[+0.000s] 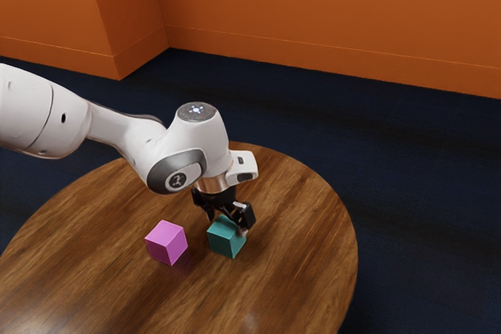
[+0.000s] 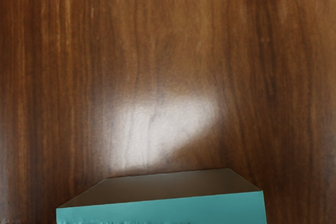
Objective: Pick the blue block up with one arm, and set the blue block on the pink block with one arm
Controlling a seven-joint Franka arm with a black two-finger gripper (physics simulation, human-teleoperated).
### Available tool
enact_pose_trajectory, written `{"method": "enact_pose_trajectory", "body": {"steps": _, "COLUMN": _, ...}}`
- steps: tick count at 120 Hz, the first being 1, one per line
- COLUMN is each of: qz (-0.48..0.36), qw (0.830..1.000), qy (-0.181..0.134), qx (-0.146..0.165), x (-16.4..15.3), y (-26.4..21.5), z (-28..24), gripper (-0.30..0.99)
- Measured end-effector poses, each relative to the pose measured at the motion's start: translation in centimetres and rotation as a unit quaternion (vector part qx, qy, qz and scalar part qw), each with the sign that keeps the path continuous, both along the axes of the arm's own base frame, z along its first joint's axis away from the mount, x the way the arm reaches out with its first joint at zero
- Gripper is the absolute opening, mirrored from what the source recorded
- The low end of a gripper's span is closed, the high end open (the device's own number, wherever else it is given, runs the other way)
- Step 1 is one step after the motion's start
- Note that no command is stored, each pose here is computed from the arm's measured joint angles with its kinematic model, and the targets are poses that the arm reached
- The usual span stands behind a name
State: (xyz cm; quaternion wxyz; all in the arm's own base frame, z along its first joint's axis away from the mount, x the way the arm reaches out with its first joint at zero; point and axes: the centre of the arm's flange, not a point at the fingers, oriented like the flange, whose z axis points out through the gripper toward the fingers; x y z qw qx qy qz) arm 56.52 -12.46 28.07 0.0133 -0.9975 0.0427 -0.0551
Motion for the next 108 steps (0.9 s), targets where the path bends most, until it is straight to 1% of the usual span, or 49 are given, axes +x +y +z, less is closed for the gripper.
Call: {"method": "enact_pose_trajectory", "body": {"steps": 108, "qz": 0.020, "qw": 1.000, "qy": 0.020, "qx": -0.008, "x": -0.1, "y": 0.4, "z": -2.2, "gripper": 0.68}}
